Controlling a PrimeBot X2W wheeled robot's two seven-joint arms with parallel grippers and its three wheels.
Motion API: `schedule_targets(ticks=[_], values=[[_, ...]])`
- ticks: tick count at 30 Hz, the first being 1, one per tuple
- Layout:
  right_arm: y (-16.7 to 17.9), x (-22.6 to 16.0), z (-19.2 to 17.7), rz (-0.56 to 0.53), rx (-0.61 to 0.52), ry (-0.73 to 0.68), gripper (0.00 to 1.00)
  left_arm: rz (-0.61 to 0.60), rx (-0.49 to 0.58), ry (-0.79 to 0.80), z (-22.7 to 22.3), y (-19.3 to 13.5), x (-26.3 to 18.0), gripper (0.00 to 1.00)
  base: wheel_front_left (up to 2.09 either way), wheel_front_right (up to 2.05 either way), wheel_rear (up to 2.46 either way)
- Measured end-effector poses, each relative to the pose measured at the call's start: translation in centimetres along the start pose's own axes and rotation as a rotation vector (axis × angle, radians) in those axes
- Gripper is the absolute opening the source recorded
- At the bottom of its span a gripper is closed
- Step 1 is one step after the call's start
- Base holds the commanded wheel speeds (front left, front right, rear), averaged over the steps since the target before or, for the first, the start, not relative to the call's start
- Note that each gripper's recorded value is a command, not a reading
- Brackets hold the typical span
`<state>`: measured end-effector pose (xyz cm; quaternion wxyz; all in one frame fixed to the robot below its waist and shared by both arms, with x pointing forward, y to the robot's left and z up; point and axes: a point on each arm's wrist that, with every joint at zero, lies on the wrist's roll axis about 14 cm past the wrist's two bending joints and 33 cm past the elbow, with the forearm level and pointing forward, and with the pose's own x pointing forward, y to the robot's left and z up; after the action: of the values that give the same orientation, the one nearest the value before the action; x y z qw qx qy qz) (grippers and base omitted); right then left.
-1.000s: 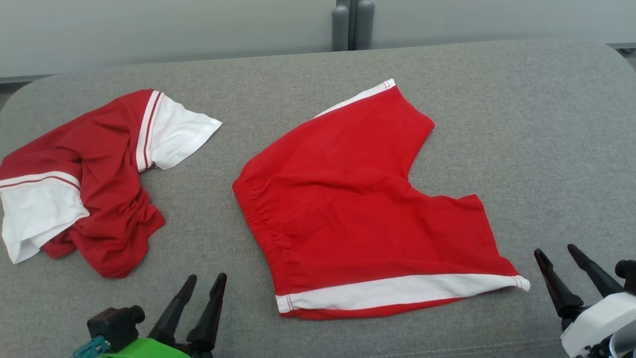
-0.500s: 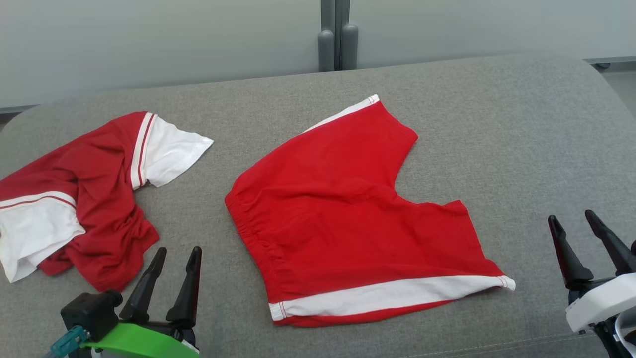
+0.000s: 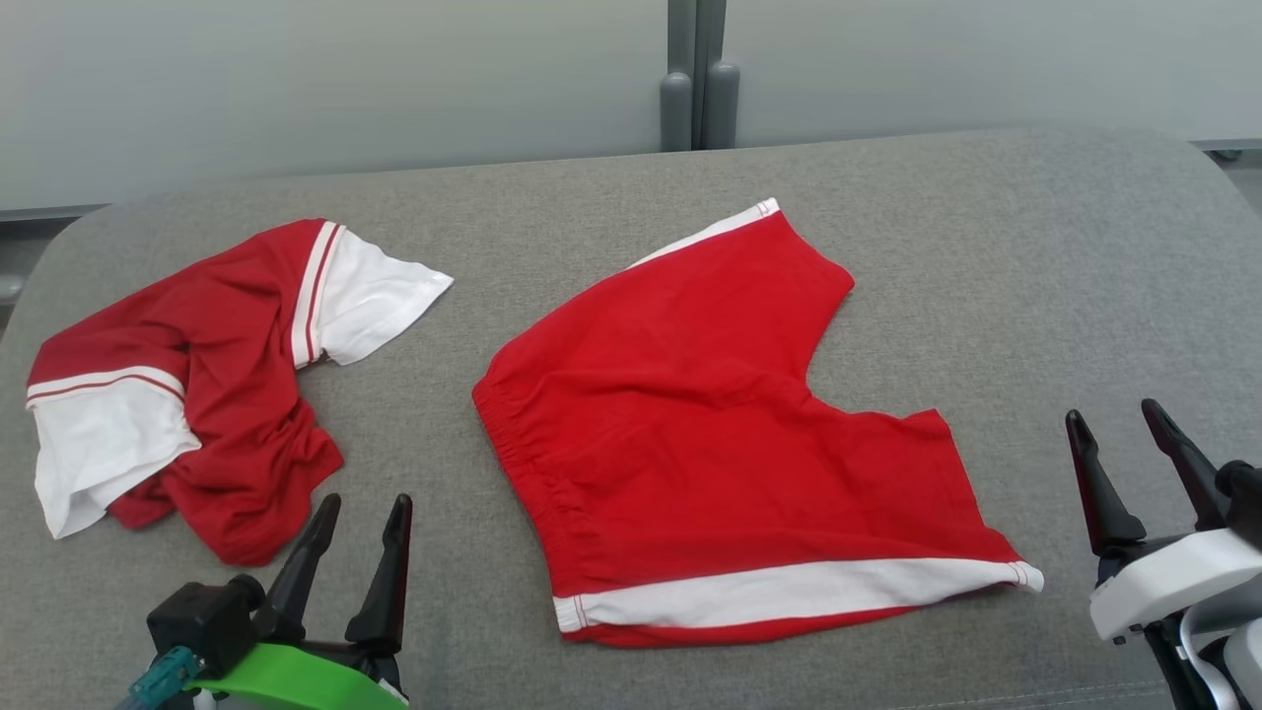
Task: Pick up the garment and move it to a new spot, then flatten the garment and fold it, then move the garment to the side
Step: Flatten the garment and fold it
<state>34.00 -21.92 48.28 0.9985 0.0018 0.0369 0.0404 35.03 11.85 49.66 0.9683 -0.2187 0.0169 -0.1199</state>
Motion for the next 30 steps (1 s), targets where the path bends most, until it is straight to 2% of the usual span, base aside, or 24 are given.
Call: schedule_targets(ticks=[9,17,30], values=[[2.8,1.6,0.8,0.059,0.011,-0.036,1.00,0.039,0.028,0.018,-0.8,1.0,-1.1,1.00,0.00,0.00,0.00],[3.7,2.0,0.6,0.089,-0.018,-0.035,1.00,0.079,0.010,-0.010,-0.3,1.7,-1.4,1.00,0.00,0.00,0.00],[4.0,2.0,-0.9,0.088,-0.009,0.007,1.00,0.070,-0.012,0.004,-1.1,1.3,-1.3,1.00,0.00,0.00,0.00]])
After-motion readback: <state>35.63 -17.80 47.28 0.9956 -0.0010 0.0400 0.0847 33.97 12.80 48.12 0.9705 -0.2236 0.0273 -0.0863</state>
